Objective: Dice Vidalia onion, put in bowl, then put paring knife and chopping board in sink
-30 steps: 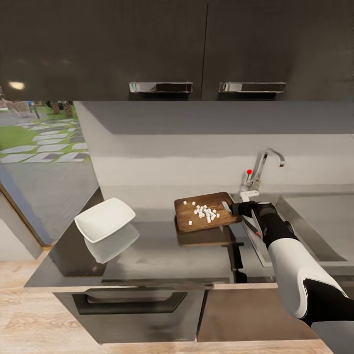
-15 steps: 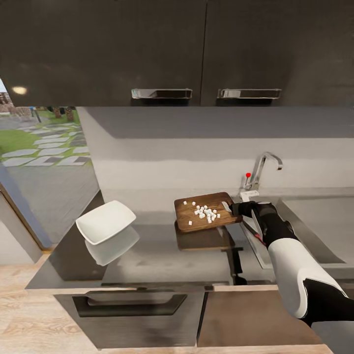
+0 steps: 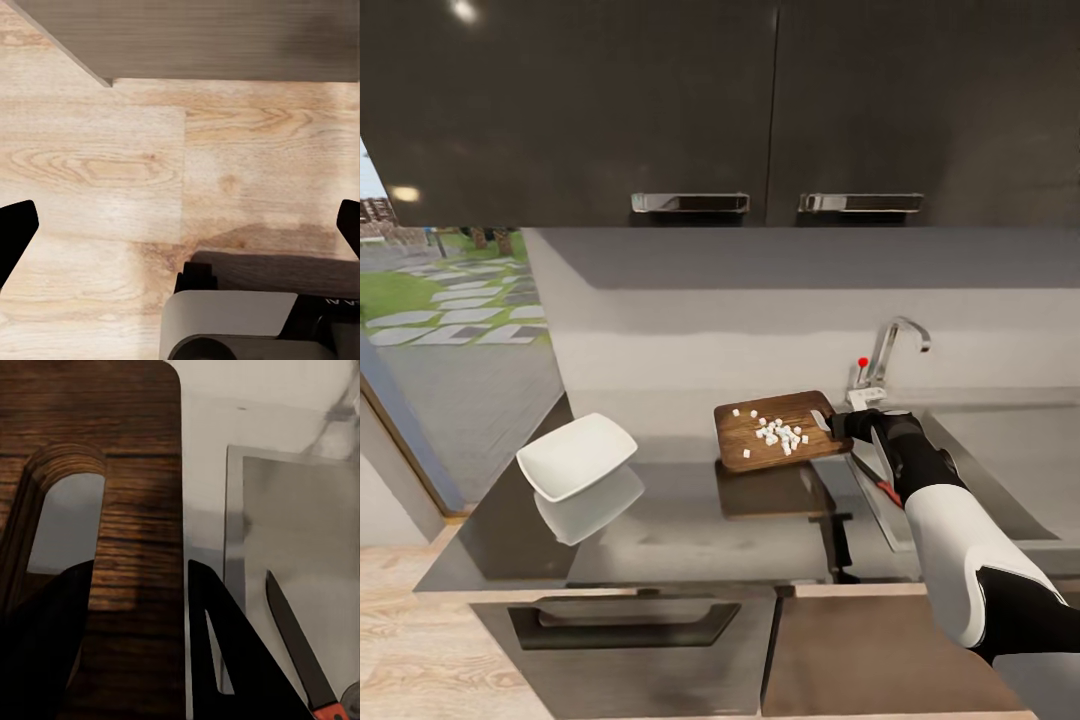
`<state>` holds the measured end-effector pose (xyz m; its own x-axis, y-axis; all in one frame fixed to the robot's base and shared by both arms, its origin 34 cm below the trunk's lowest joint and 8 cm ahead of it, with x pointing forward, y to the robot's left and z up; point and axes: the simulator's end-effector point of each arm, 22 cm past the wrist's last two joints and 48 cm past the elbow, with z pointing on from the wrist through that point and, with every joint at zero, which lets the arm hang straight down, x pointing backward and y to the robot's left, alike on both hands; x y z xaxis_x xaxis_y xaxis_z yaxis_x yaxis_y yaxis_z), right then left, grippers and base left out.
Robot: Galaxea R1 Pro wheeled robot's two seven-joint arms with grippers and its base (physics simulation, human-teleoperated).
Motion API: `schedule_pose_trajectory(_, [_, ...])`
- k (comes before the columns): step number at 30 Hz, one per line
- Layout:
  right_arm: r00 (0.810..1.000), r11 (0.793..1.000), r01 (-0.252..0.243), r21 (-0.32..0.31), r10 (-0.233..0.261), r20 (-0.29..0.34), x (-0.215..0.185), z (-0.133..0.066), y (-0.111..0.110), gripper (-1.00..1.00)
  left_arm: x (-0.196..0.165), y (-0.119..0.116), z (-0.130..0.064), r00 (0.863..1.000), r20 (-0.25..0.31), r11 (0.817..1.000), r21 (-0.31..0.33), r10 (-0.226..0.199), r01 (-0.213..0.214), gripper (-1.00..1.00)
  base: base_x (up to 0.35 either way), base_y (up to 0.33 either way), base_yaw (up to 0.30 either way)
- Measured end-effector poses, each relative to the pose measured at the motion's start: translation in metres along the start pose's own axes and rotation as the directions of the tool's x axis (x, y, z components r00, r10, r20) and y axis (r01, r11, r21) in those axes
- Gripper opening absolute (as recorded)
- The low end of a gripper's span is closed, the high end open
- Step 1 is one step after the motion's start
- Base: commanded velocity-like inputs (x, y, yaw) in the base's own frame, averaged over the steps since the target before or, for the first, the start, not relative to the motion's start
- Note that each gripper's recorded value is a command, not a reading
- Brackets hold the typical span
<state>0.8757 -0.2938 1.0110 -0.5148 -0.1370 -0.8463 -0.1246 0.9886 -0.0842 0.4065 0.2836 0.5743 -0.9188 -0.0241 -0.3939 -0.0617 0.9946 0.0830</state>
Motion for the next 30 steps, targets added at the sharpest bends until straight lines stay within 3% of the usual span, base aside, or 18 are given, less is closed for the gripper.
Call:
schedule_pose_trajectory(16, [1.0,1.0,0.003,0.004,-0.003,0.022,-0.014,-0.011,-0.001,-1.0,-0.01,0.0,-0.003,1.0,0.023,1.0,0.0,-0.002,0.002,1.0,0.0,0.0,0.0])
schedule_pose_trajectory(30, [0.999,1.0,-0.017,0.019,0.018,-0.046,0.001,-0.012,-0.003,-1.0,-0.011,0.0,-0.003,1.0,0.025,1.0,0.0,-0.002,0.002,1.0,0.0,0.0,0.0])
